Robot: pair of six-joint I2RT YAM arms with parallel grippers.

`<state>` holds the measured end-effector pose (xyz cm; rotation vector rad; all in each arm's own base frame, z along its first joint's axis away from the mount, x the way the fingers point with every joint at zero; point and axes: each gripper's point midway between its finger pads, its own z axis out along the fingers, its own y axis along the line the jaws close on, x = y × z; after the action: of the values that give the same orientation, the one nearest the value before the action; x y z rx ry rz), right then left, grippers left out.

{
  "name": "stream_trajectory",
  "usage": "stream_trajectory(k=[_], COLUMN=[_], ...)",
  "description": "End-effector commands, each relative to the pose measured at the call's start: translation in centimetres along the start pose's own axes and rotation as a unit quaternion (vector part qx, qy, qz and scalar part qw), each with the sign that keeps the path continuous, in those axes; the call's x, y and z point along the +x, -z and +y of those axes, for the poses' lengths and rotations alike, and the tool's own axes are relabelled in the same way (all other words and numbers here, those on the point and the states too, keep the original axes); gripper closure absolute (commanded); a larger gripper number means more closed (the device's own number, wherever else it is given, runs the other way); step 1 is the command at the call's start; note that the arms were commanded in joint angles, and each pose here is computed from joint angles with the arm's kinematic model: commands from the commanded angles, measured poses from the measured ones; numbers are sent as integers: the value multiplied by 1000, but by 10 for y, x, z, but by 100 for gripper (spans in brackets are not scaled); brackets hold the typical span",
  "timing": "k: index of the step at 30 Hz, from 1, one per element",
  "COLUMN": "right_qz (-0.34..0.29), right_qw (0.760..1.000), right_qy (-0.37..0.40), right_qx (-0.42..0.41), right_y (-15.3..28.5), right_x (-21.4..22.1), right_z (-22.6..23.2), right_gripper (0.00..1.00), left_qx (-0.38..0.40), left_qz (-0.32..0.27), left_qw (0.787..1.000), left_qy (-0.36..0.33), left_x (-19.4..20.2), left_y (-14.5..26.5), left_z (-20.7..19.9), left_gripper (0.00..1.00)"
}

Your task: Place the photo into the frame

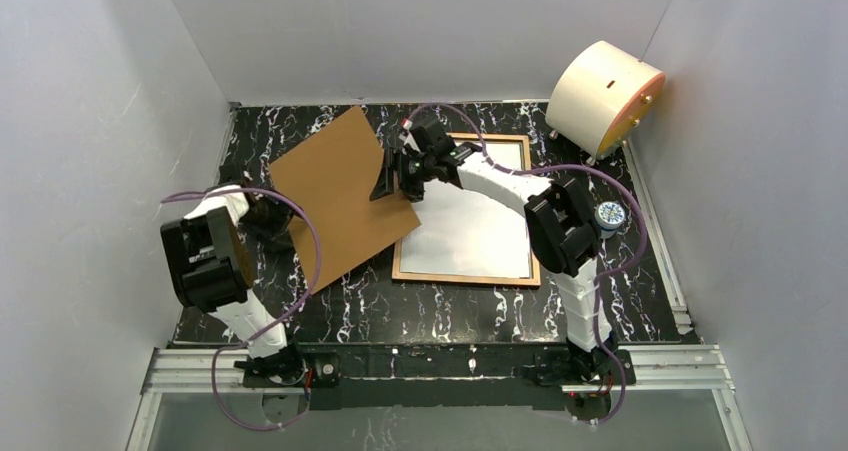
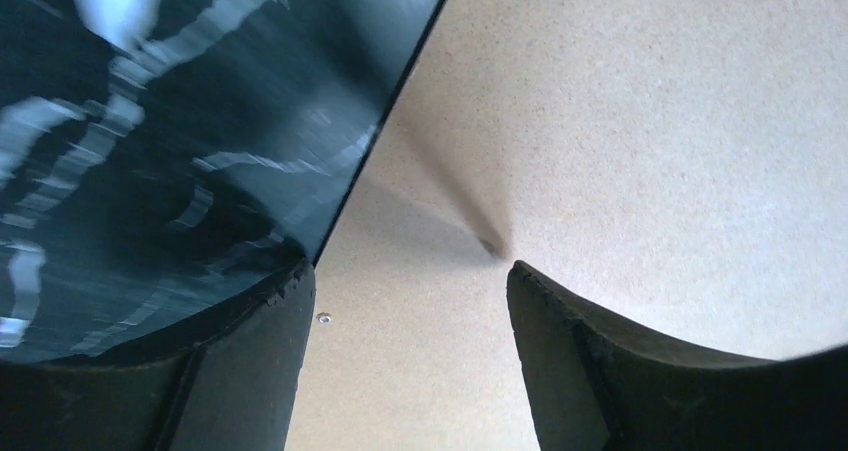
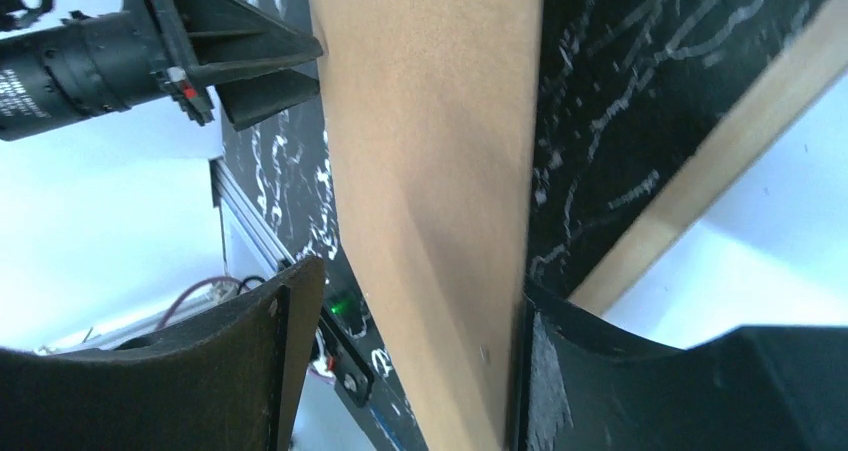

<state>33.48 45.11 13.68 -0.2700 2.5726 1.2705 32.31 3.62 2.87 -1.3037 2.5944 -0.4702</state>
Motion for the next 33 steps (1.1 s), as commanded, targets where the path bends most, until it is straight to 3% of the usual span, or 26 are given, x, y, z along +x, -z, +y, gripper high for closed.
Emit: stream_trajectory(k=[1,9,16,26,33], right_qz=[8,-9,-26,-27,-33], right_qw=[999,1000,997,989,988], right_qy=[8,9,27,47,58], right_qx=[-30,1,-71,-137,-140], right_y=[13,41,68,83,91], right_x=[13,17,18,15,15], right_z=[5,-30,-25,-3,4], right_gripper=[32,37,38,62,64], left_qx=[65,42,29,48,52], left_qz=[91,80,74,82,77], left_qw=[994,996,996,994,994], left_qy=[8,-15,-34,-49,-59], left_x=[67,75,65,56,49], left_y=[3,5,6,6,9], left_z=[-30,-16,-19,-33,-40], left_gripper=[32,32,32,32,32])
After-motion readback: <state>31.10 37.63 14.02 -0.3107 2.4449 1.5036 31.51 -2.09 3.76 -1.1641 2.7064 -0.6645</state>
